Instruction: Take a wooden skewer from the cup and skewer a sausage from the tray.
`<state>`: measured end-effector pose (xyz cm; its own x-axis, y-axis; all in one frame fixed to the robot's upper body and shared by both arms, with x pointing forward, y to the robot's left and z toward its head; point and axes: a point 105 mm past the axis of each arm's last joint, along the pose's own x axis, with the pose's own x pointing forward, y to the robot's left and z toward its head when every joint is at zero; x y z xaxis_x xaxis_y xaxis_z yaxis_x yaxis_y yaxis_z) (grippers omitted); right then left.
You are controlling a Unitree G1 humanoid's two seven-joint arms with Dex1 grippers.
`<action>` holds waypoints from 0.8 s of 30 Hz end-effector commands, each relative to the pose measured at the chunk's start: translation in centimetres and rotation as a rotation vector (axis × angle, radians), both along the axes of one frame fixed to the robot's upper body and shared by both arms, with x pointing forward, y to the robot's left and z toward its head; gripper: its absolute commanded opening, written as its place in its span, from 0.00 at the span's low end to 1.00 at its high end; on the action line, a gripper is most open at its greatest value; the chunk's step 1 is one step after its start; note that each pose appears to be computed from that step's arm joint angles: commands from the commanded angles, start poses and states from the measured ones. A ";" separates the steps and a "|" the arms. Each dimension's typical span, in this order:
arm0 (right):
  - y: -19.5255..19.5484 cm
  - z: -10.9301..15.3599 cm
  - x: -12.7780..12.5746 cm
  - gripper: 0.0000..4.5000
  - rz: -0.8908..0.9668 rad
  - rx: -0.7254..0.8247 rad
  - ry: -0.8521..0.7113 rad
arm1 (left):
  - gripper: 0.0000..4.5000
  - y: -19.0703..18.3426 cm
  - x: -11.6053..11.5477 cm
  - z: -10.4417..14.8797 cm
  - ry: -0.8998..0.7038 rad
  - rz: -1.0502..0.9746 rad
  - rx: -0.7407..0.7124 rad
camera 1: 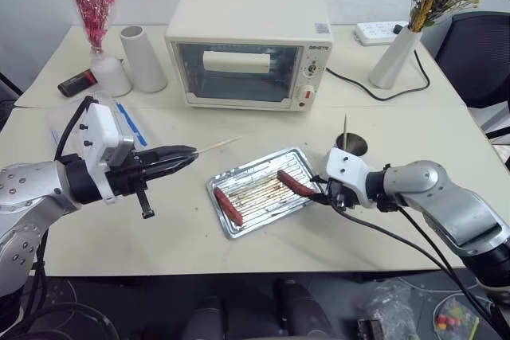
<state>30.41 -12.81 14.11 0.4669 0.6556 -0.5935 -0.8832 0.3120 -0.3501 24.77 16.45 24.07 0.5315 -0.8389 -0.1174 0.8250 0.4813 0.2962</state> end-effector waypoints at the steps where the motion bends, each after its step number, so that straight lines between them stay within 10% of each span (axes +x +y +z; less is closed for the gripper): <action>1: 1.3 1.4 0.1 0.46 0.060 0.038 -0.046 | 0.00 -0.3 -0.2 0.9 -0.055 -0.011 0.010; 19: 3.5 -0.9 2.8 0.46 -0.054 0.083 0.013 | 0.00 -0.5 -0.4 1.2 -0.056 -0.008 0.010; 24: 3.9 -1.0 2.7 0.19 -0.059 0.095 0.027 | 0.00 -0.5 -0.5 1.2 -0.056 -0.007 0.011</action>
